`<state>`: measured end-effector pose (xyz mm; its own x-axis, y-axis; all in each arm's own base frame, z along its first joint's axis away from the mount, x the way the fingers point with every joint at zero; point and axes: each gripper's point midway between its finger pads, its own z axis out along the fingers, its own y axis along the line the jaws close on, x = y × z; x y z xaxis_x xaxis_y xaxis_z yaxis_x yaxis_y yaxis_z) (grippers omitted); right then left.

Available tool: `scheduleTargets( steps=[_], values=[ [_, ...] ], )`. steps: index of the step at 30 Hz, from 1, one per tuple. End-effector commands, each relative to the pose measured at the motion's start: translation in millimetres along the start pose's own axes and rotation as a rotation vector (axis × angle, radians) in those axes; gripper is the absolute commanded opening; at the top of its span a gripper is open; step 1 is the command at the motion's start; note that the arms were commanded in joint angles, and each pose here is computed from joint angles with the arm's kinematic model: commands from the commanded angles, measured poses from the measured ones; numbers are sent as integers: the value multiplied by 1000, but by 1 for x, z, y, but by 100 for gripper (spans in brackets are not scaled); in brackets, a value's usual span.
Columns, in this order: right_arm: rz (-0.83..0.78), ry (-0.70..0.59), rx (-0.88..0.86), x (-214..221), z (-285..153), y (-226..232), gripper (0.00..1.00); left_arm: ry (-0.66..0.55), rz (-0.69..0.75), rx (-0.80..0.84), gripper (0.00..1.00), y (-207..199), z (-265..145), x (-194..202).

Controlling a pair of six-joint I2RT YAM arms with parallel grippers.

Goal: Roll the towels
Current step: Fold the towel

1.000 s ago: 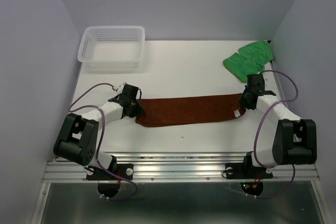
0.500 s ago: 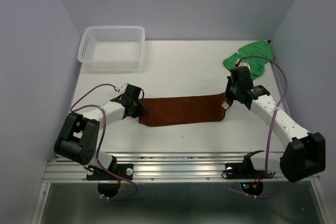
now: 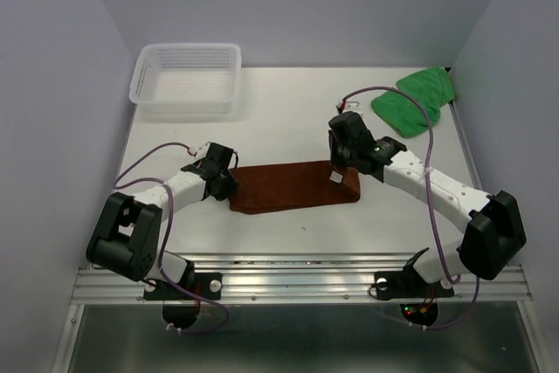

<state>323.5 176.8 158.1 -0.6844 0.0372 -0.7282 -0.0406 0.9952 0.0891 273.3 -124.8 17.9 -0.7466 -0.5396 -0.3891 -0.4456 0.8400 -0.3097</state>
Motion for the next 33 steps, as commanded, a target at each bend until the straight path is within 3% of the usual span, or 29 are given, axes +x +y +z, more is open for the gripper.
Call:
scheduleTargets(
  steps=[1, 12, 33],
  values=[
    [27, -91, -101, -28, -11, 49, 1, 40, 33, -99, 0, 31, -4, 17],
    [-44, -44, -264, 0, -9, 145, 1, 40, 29, -75, 0, 29, -6, 19],
    [-72, -3, -425, 30, -7, 251, 1, 44, 19, -41, 0, 28, -8, 24]
  ],
)
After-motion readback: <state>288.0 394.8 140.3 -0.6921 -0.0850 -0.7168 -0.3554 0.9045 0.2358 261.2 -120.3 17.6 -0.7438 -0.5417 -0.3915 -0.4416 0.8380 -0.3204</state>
